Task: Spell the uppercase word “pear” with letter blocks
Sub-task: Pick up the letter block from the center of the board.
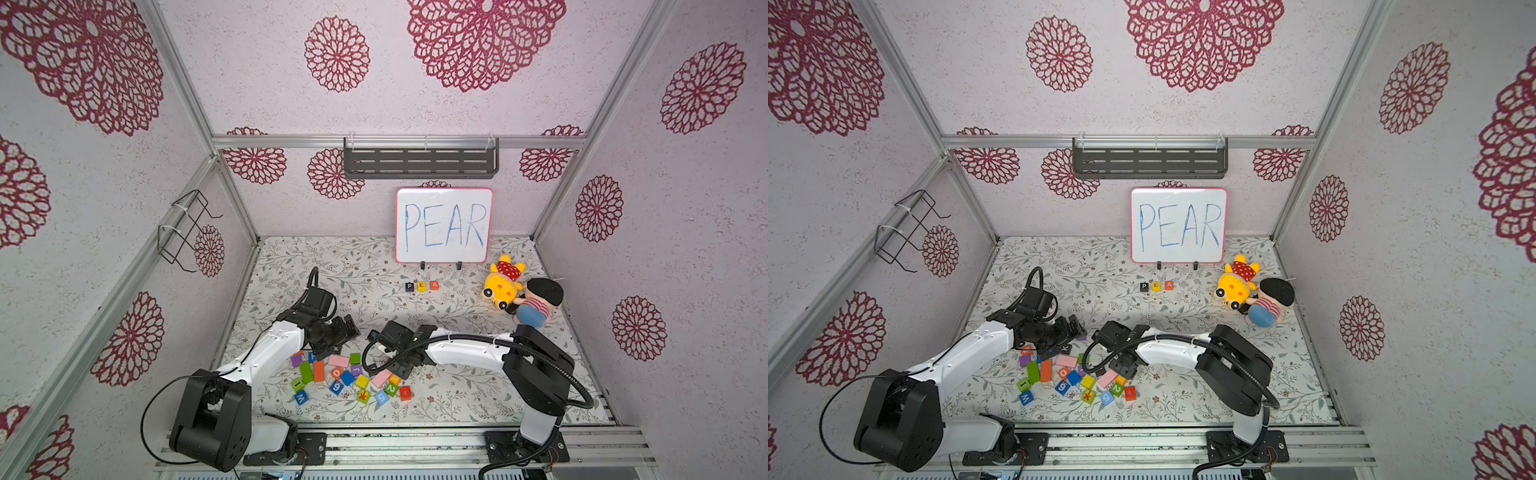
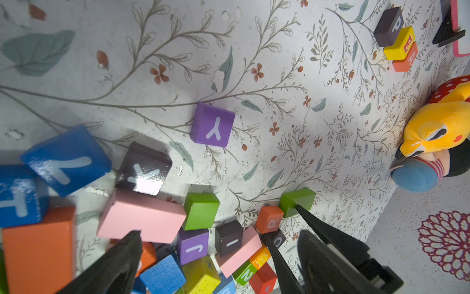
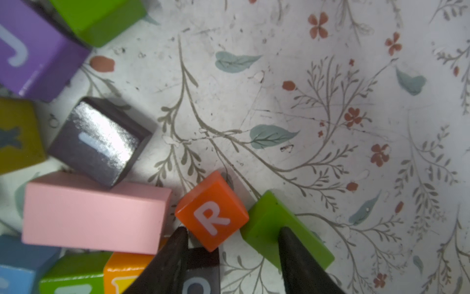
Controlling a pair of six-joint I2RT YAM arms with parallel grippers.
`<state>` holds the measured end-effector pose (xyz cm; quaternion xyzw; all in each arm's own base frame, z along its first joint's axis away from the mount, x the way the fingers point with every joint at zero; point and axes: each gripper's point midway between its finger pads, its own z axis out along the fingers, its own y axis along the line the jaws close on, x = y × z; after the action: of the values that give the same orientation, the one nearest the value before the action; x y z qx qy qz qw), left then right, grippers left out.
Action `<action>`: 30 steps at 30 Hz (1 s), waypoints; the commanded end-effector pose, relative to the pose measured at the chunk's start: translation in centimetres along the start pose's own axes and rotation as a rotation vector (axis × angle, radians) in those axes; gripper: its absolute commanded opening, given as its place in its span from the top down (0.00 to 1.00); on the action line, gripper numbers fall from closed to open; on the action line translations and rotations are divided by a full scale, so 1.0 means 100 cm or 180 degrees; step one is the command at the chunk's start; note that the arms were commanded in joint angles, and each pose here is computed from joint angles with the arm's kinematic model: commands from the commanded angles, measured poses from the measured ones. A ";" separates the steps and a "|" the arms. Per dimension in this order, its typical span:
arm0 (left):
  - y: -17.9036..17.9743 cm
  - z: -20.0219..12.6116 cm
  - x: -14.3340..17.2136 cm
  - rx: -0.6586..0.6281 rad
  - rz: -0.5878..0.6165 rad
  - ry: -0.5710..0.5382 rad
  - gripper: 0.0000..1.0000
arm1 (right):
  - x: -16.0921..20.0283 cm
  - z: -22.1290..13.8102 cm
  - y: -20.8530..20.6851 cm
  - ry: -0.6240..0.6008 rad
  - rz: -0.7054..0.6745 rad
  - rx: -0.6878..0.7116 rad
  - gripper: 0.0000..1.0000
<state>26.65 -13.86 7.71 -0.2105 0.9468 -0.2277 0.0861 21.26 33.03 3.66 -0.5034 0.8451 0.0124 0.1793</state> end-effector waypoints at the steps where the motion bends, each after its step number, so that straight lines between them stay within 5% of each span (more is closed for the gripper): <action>1: -0.001 -0.002 -0.002 0.0075 0.0011 -0.0054 0.02 | -0.007 -0.005 -0.005 -0.0009 -0.0074 0.0107 0.41; 30: 0.001 -0.003 0.000 0.0113 -0.0008 -0.0096 0.02 | -0.021 0.007 -0.001 0.0142 0.0105 -0.0085 0.68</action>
<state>26.25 -13.79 7.51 -0.2106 0.9446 -0.2339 0.0929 22.35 35.02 3.58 -0.5022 0.8488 0.0168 0.1647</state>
